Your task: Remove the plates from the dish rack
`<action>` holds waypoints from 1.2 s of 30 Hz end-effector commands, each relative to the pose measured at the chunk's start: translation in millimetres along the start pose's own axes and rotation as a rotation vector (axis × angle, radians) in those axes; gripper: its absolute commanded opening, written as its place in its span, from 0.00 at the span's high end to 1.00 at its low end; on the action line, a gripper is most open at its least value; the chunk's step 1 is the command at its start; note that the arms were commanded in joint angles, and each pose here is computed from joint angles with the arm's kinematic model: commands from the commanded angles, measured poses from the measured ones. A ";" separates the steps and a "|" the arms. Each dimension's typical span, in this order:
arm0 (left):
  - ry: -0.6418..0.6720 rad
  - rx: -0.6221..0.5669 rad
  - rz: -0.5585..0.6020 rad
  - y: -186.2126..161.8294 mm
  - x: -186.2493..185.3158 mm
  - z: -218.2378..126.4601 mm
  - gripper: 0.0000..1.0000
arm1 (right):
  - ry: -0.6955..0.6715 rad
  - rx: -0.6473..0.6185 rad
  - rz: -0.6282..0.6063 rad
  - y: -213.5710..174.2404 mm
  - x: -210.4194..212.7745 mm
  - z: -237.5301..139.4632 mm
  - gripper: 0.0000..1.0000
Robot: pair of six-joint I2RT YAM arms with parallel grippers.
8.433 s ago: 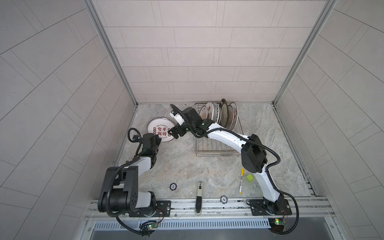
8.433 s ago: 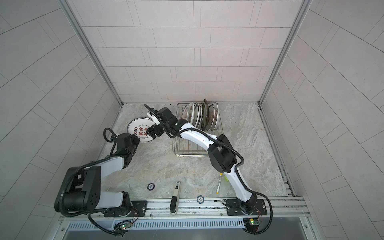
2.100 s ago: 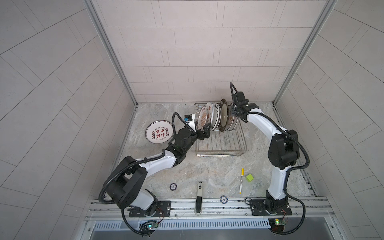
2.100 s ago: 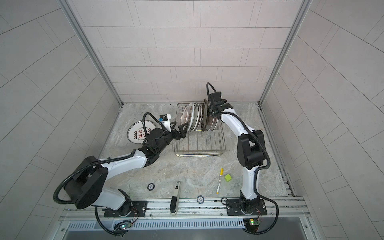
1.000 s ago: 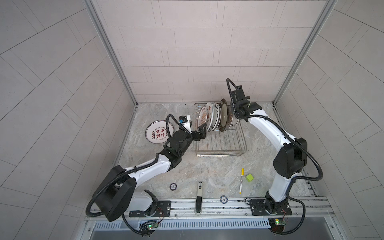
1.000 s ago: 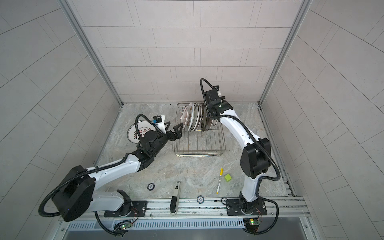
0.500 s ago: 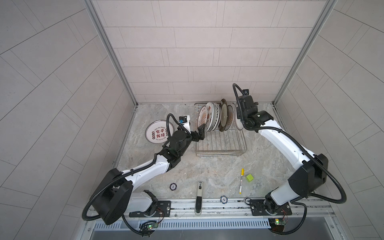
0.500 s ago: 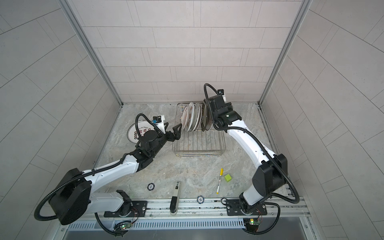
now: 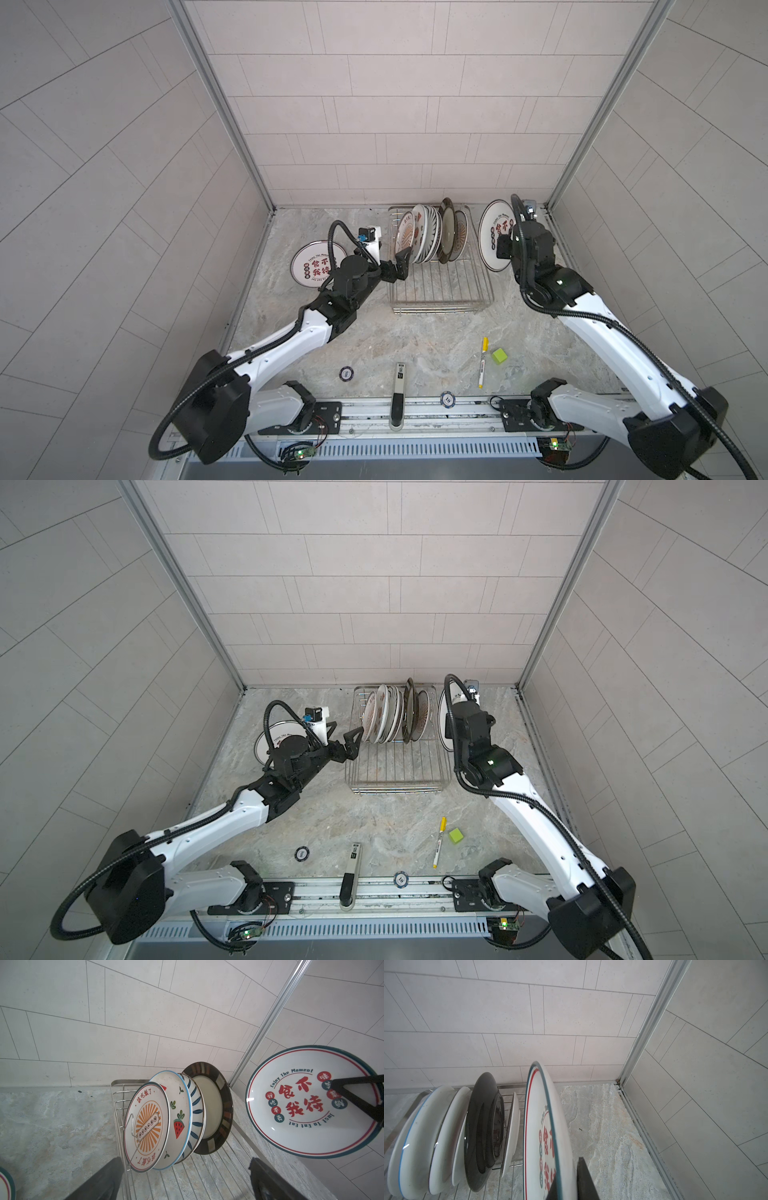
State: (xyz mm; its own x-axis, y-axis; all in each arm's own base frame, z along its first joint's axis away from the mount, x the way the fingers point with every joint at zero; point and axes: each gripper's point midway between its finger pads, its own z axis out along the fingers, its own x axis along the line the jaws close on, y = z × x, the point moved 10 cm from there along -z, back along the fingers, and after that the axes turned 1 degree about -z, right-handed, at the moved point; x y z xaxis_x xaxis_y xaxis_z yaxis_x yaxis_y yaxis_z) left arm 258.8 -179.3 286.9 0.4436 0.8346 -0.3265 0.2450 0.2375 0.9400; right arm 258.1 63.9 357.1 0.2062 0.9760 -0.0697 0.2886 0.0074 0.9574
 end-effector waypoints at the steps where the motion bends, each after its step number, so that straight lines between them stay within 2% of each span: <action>1: -0.024 -0.021 0.042 17.0 -4.4 -13.5 0.00 | 0.078 -0.169 0.134 18.1 -8.5 -22.5 0.96; 6: -0.092 -0.024 0.066 17.4 -8.1 -24.1 0.00 | 0.163 -0.152 0.150 18.6 -5.0 -26.0 0.98; 10: -0.148 -0.023 0.088 15.5 -11.6 -25.7 0.00 | 0.337 -0.162 0.163 21.2 5.9 -30.1 0.98; 14: -0.090 -0.036 0.071 10.2 -5.5 -22.6 0.00 | 0.500 -0.170 0.185 25.2 19.2 -31.2 0.99; 18: -0.128 -0.009 0.063 5.3 -7.4 -19.4 0.00 | 0.657 -0.150 0.186 26.9 36.9 -25.5 1.00; 23: -0.147 -0.038 -0.027 1.3 -7.0 -14.1 0.00 | 0.852 -0.168 0.192 29.8 54.8 -23.7 1.00; 31: -0.231 -0.052 -0.101 0.6 -12.6 -11.1 0.00 | 0.987 -0.176 0.181 29.5 70.6 -16.4 1.00; 36: -0.224 -0.058 -0.129 2.5 -12.3 -10.9 0.00 | 1.054 -0.193 0.184 31.8 76.0 -16.5 1.00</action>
State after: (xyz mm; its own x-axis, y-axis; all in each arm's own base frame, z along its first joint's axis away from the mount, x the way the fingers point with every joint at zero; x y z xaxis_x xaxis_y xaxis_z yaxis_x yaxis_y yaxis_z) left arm 244.7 -183.8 286.4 0.5760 0.6968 -0.4276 0.2817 0.3218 0.9039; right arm 272.7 138.7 358.5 -0.6160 0.7312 0.2931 0.2714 -0.1523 0.9503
